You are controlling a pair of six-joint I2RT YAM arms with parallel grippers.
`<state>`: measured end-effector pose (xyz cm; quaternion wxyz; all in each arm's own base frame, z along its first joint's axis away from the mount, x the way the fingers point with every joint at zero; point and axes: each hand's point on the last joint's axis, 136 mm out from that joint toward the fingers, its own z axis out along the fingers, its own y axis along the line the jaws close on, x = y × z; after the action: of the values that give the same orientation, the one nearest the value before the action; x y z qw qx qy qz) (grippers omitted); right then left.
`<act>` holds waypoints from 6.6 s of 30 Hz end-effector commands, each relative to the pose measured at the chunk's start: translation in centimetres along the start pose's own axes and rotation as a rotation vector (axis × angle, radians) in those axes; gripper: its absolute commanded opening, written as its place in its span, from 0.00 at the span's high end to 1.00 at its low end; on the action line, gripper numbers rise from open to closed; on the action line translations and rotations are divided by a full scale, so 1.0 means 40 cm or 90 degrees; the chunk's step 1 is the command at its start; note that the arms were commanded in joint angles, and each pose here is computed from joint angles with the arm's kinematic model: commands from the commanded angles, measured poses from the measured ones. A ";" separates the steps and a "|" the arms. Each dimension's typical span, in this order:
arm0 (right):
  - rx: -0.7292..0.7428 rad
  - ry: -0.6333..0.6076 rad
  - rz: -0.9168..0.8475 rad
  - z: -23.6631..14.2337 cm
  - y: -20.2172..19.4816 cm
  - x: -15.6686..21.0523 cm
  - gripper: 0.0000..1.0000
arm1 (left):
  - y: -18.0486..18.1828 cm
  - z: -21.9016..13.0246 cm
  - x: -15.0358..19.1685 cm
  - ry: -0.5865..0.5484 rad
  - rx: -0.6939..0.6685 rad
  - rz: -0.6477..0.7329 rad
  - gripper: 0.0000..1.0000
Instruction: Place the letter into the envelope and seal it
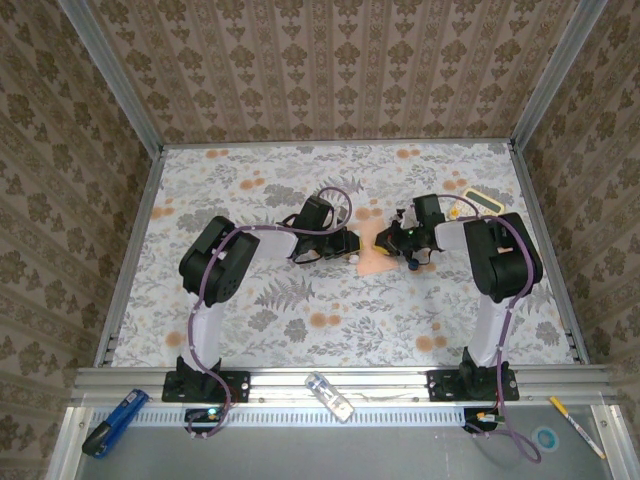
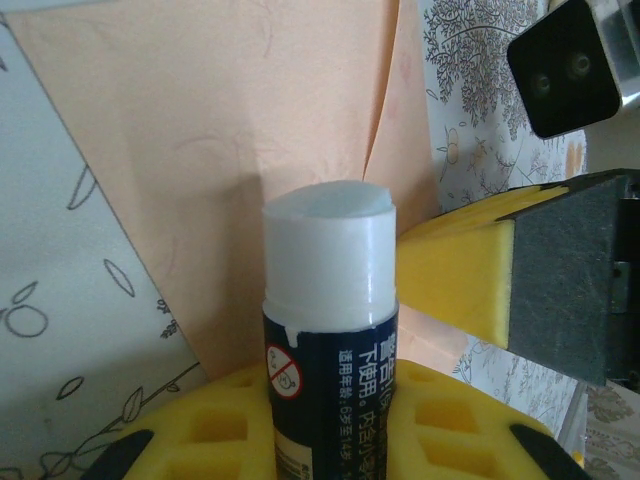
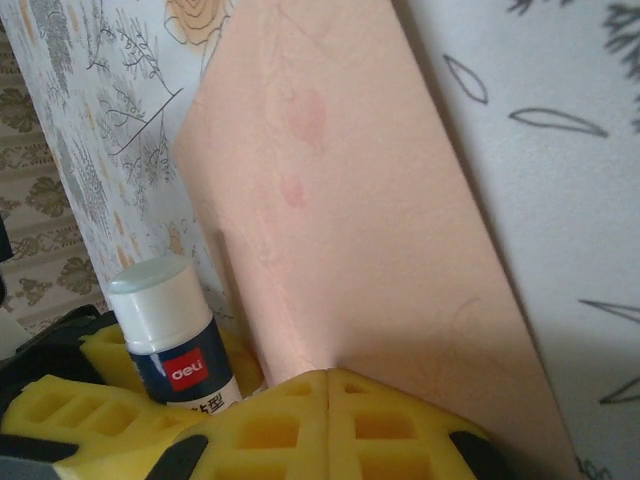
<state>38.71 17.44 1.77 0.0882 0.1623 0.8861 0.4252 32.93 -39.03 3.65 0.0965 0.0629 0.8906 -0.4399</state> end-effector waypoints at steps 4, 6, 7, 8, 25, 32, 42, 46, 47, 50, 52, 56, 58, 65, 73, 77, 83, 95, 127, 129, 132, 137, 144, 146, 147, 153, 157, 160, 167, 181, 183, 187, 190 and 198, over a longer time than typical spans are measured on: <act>0.025 0.018 0.017 0.020 -0.039 0.018 1.00 | 0.000 0.013 0.006 0.010 -0.006 0.001 1.00; 0.029 0.021 0.018 0.021 -0.043 0.019 1.00 | -0.001 0.013 0.005 0.010 -0.006 0.001 1.00; 0.030 0.022 0.018 0.020 -0.043 0.020 1.00 | -0.001 0.012 0.005 0.009 -0.006 0.002 1.00; 0.030 0.021 0.016 0.019 -0.040 0.018 1.00 | 0.000 0.012 0.006 0.011 -0.007 0.002 1.00; -0.040 -0.034 -0.006 -0.041 0.097 -0.093 1.00 | -0.015 0.001 -0.001 0.009 -0.010 0.014 1.00; -0.051 -0.016 0.008 -0.004 0.086 -0.063 1.00 | -0.013 0.005 0.001 0.011 -0.009 0.014 1.00; -0.038 0.019 0.040 0.051 0.024 0.004 1.00 | -0.010 0.003 0.001 0.009 -0.010 0.012 1.00; -0.022 0.021 0.053 0.060 -0.020 0.023 1.00 | -0.007 0.001 0.002 0.009 -0.012 0.010 1.00; -0.021 0.023 0.058 0.062 -0.031 0.028 1.00 | -0.008 0.001 0.002 0.009 -0.011 0.011 1.00; -0.019 0.024 0.070 0.069 -0.055 0.039 1.00 | -0.008 0.000 0.003 0.010 -0.011 0.012 1.00; -0.019 0.024 0.074 0.070 -0.061 0.043 1.00 | -0.008 -0.001 0.002 0.009 -0.012 0.013 1.00; -0.034 0.015 0.068 0.063 -0.039 0.030 1.00 | -0.005 -0.002 0.003 0.011 -0.014 0.014 1.00; -0.053 0.003 0.058 0.049 0.000 0.011 1.00 | -0.005 -0.002 0.004 0.012 -0.015 0.017 1.00; -0.081 -0.054 0.006 -0.044 0.138 -0.048 1.00 | -0.016 -0.009 -0.005 0.008 -0.013 0.023 1.00; -0.076 -0.046 0.037 -0.029 0.108 -0.029 1.00 | -0.018 -0.010 -0.009 0.008 -0.009 0.021 1.00; -0.067 -0.040 0.048 -0.017 0.084 -0.016 1.00 | -0.018 -0.012 -0.010 0.009 -0.010 0.021 1.00; -0.033 -0.025 0.074 0.002 0.028 0.008 1.00 | -0.018 -0.014 -0.015 0.009 -0.011 0.021 1.00; 0.033 -0.001 0.122 0.032 -0.087 0.065 1.00 | -0.016 -0.012 -0.017 0.010 -0.011 0.026 1.00; -0.091 -0.120 -0.033 -0.134 0.229 -0.058 0.99 | -0.128 -0.142 -0.088 0.000 0.105 0.180 1.00; -0.099 -0.126 -0.039 -0.141 0.241 -0.060 0.94 | -0.134 -0.147 -0.085 0.002 0.111 0.186 1.00; -0.109 -0.131 -0.058 -0.155 0.262 -0.061 0.76 | -0.149 -0.159 -0.080 0.003 0.123 0.203 1.00; -0.124 -0.143 -0.123 -0.196 0.312 -0.054 0.26 | -0.176 -0.207 -0.100 -0.018 0.145 0.211 1.00; -0.182 -0.165 -0.216 -0.274 0.405 -0.041 0.00 | -0.256 -0.342 -0.157 -0.088 0.194 0.219 1.00; -0.202 -0.163 -0.231 -0.286 0.424 -0.033 0.00 | -0.283 -0.387 -0.175 -0.118 0.210 0.220 1.00; -0.217 -0.160 -0.240 -0.292 0.437 -0.027 0.00 | -0.299 -0.409 -0.183 -0.134 0.221 0.221 1.00; -0.316 -0.187 -0.287 -0.350 0.513 0.005 0.00 | -0.381 -0.524 -0.194 -0.213 0.258 0.215 1.00; -0.418 -0.125 -0.338 -0.372 0.612 0.075 0.04 | -0.417 -0.579 -0.183 -0.254 0.281 0.215 1.00; -0.452 -0.080 -0.390 -0.362 0.671 0.136 0.13 | -0.441 -0.607 -0.176 -0.270 0.304 0.214 1.00; -0.489 -0.038 -0.455 -0.334 0.749 0.214 0.31 | -0.471 -0.641 -0.172 -0.290 0.343 0.206 1.00; -0.472 -0.031 -0.444 -0.279 0.764 0.201 0.30 | -0.498 -0.670 -0.164 -0.301 0.371 0.206 1.00; -0.477 -0.030 -0.445 -0.278 0.770 0.201 0.32 | -0.497 -0.670 -0.165 -0.302 0.371 0.205 1.00; -0.493 -0.031 -0.444 -0.279 0.784 0.199 0.38 | -0.491 -0.666 -0.165 -0.303 0.369 0.201 1.00; -0.507 -0.031 -0.441 -0.283 0.794 0.197 0.44 | -0.490 -0.665 -0.164 -0.305 0.370 0.200 1.00; -0.513 -0.012 -0.430 -0.265 0.792 0.200 0.56 | -0.487 -0.669 -0.169 -0.315 0.370 0.197 1.00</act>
<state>35.16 30.73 31.21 0.2719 -0.1525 0.6752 0.6685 33.19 -30.26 33.77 0.3211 0.0997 0.6853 -0.6460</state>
